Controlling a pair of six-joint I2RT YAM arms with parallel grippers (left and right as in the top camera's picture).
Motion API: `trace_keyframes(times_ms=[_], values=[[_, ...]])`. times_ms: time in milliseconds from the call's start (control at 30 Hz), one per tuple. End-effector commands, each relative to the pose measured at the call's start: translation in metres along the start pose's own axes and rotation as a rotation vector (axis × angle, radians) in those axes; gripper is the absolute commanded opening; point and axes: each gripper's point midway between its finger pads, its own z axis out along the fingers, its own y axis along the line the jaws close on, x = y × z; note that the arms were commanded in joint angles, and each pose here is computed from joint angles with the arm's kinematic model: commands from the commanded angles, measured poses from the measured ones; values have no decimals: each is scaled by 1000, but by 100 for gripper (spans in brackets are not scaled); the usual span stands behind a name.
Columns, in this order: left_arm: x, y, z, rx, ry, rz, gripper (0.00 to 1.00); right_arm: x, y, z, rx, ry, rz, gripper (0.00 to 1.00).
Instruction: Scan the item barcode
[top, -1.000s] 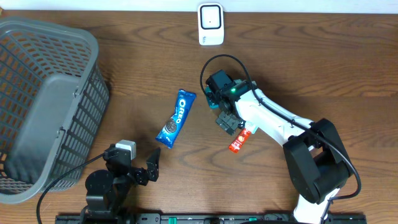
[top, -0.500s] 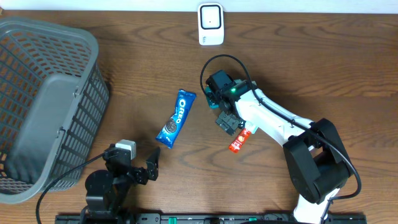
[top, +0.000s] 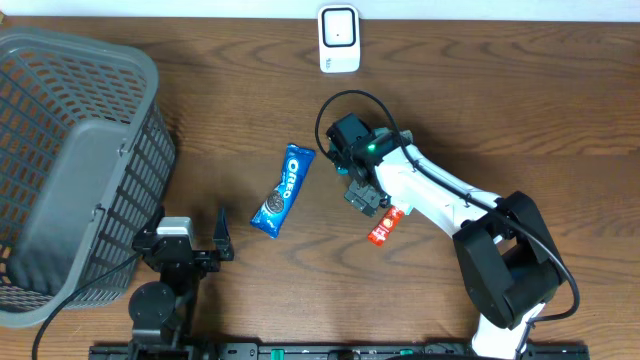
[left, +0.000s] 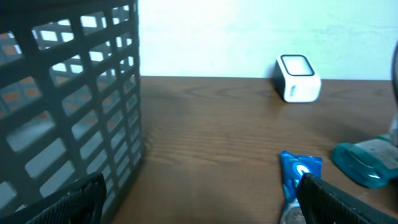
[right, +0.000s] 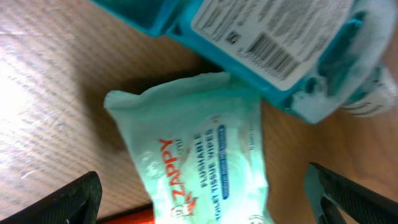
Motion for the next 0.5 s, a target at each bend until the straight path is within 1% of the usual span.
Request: trace_keyframes(times_ms=[0,67,133,200,300,333,400,467], values=[[20,8,7,-43,26,18,98,-1,-14,-8,105,-1,-24,99],[31,8,11,-42,32,15,98,1,-19,-9,133,9,-24,98],[32,8,13,-42,18,16,98,2,-21,-9,148,13,-25,96],[26,9,13,-54,-8,14,98,4,-22,-10,167,24,-30,89],[20,10,13,-58,-32,12,98,9,-18,-11,175,50,-56,75],[20,10,13,-58,-31,13,98,12,-15,-10,172,58,-66,73],[21,10,13,-57,-29,12,98,17,-9,-7,168,70,-83,72],[24,10,13,-58,-17,13,98,23,-1,0,166,77,-83,73]])
